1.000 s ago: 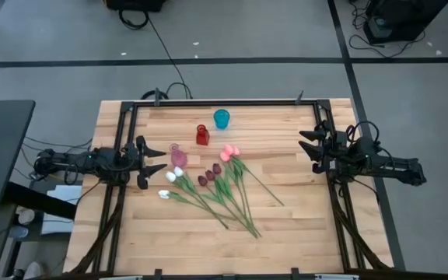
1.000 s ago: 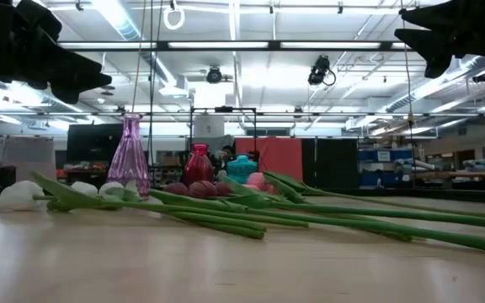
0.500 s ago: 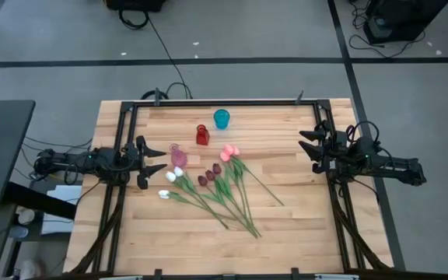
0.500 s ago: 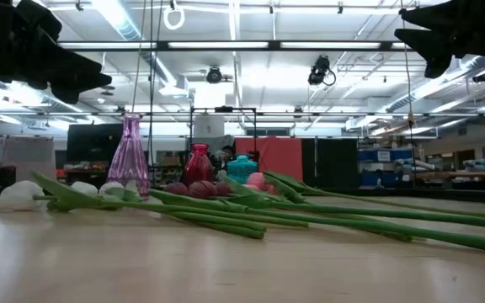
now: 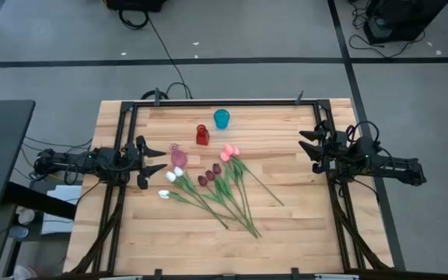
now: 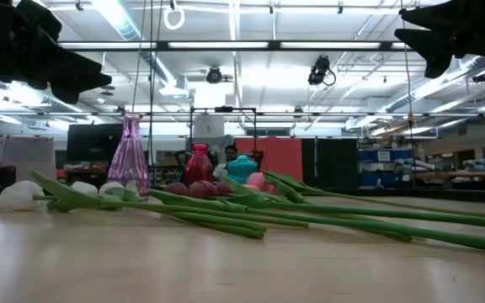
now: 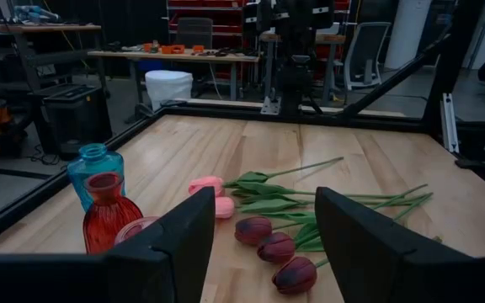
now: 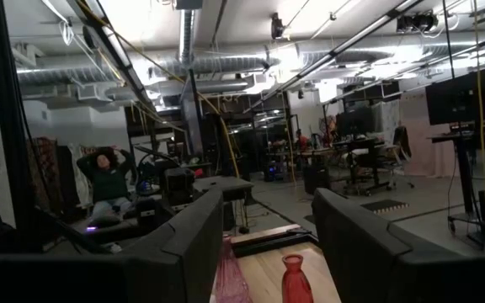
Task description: Sort flowers into vase by color
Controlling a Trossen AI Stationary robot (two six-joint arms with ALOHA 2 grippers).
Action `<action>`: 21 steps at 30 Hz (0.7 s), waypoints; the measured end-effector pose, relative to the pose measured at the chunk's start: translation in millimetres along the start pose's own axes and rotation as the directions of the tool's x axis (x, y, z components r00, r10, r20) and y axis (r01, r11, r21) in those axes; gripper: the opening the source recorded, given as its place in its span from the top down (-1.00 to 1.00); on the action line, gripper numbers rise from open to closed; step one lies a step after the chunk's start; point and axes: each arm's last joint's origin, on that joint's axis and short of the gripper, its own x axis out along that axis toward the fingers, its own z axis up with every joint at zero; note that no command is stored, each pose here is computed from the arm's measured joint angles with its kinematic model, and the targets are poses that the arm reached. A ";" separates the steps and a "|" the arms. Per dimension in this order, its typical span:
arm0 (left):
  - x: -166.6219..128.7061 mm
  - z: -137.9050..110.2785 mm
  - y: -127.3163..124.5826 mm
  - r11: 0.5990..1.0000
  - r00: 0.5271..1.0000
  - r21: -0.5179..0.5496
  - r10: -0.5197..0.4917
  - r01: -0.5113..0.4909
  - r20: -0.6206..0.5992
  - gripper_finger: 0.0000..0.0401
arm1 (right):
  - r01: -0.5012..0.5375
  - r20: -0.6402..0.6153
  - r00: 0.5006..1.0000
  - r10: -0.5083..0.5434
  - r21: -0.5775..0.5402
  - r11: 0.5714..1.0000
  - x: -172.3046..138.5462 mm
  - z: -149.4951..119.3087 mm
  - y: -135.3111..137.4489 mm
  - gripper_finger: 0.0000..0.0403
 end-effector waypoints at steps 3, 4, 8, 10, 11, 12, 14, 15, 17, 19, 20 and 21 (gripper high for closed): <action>0.0 -0.1 0.0 1.000 1.000 0.000 0.000 0.000 0.000 -0.05 | 0.000 0.000 1.000 0.000 0.000 1.000 0.0 0.0 0.0 0.02; 0.0 0.0 0.0 1.000 1.000 0.000 0.000 0.000 0.000 -0.05 | -0.001 0.000 1.000 0.001 0.000 1.000 0.0 0.0 0.0 0.02; 0.0 0.0 0.0 1.000 1.000 0.000 -0.001 0.001 0.000 -0.05 | 0.000 0.000 1.000 0.000 0.000 1.000 0.0 0.0 0.0 0.02; 0.0 0.0 0.0 1.000 1.000 0.000 -0.001 0.001 0.000 -0.05 | 0.000 0.000 1.000 0.000 0.000 1.000 0.0 0.0 0.0 0.02; 0.0 -0.1 0.0 1.000 1.000 0.000 0.000 0.000 0.000 -0.05 | 0.000 0.000 1.000 0.000 0.000 1.000 0.0 0.0 0.0 0.02; 0.0 0.0 0.0 1.000 1.000 0.000 0.000 0.000 0.000 -0.05 | 0.000 0.000 1.000 0.000 0.000 1.000 0.0 0.0 0.0 0.02; 0.0 0.0 0.0 1.000 1.000 0.000 0.000 0.000 0.000 -0.05 | 0.000 0.000 1.000 0.000 0.000 1.000 0.0 0.0 0.0 0.02; 0.0 -0.1 0.0 1.000 1.000 0.000 0.000 0.000 0.000 -0.05 | 0.000 0.000 1.000 0.000 0.000 1.000 0.0 0.0 0.0 0.02; 0.0 0.2 0.0 1.000 1.000 -0.001 0.000 0.000 0.002 -0.05 | 0.000 0.000 1.000 0.000 0.000 1.000 0.0 0.0 0.0 0.02; 0.0 3.5 -0.2 1.000 0.999 -0.029 -0.003 0.004 0.036 -0.05 | 0.000 0.000 1.000 0.000 0.000 1.000 0.0 0.0 0.0 0.02; -0.2 6.2 -0.4 0.998 0.998 -0.066 -0.004 0.008 0.063 -0.05 | 0.000 -0.001 1.000 0.000 0.000 1.000 0.0 -0.1 0.0 0.02; -0.4 8.8 -0.4 0.993 0.996 -0.117 -0.005 0.016 0.089 -0.05 | -0.001 0.000 1.000 0.001 0.000 1.000 0.0 0.0 0.0 0.02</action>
